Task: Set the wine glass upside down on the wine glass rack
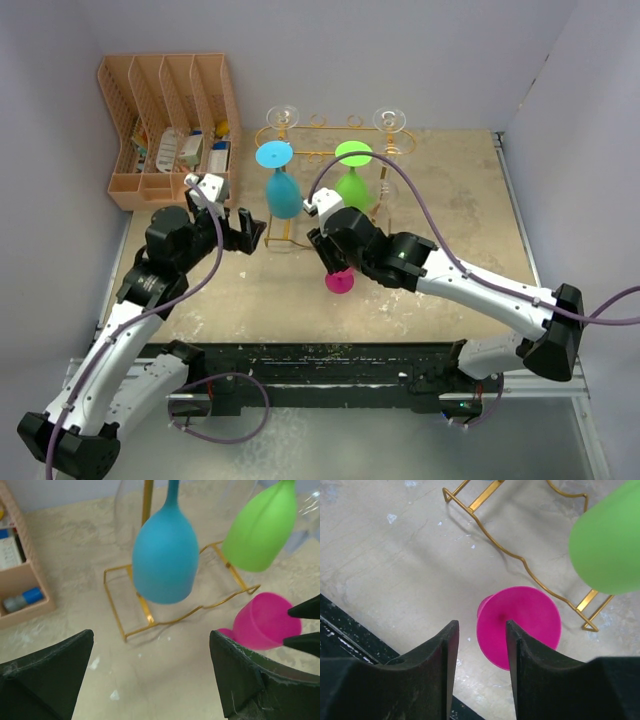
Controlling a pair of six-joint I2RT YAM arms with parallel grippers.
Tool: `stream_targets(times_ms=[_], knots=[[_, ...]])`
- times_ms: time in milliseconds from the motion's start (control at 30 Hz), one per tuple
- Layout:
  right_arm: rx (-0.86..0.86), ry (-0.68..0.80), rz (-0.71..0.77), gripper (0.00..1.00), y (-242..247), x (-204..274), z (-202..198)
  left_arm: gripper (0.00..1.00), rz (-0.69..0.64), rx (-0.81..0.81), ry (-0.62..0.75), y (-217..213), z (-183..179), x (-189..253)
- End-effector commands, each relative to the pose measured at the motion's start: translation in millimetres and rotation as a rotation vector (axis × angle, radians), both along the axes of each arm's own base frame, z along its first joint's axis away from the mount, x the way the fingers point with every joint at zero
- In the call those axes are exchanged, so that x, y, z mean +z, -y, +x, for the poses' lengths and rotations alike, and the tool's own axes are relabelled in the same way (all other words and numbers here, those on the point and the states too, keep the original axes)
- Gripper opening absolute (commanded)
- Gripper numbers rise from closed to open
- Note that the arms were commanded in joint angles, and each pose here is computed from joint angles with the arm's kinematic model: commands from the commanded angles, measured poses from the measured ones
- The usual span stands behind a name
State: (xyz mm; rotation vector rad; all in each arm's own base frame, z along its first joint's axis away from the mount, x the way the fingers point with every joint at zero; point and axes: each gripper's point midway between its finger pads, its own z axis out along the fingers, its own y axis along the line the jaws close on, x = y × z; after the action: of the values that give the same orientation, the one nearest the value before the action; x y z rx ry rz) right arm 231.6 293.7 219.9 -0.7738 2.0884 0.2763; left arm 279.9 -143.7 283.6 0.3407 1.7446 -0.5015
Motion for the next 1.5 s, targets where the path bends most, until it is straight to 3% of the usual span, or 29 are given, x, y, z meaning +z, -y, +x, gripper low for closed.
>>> stream_targets(times_ms=[0,200,467,600,900,1033,1133,1467], knots=[[-0.001,-0.070,0.020,0.44,-10,-14,-5,1.00,0.129,0.110,-0.084,-34,-21,-17],[-0.015,-0.104,-0.025,0.43,-11,-32,-4,1.00,0.095,0.096,-0.053,-38,-43,-22],[-0.054,-0.108,-0.057,0.43,-3,-39,-2,1.00,0.077,0.078,-0.059,-34,-45,-21],[-0.054,-0.123,-0.073,0.27,-2,-48,-4,1.00,0.078,0.076,-0.064,-33,-43,-22],[-0.066,-0.122,-0.096,0.23,5,-51,-5,1.00,0.071,0.067,-0.073,-30,-41,-24],[-0.065,-0.127,-0.101,0.00,7,-51,-6,1.00,0.061,0.062,-0.086,-27,-40,-25],[-0.066,-0.129,-0.106,0.00,10,-38,-8,1.00,0.030,0.036,-0.089,-22,-44,-17],[0.184,-0.084,0.435,0.00,-56,89,-77,1.00,-0.206,0.082,-0.236,-17,-70,82]])
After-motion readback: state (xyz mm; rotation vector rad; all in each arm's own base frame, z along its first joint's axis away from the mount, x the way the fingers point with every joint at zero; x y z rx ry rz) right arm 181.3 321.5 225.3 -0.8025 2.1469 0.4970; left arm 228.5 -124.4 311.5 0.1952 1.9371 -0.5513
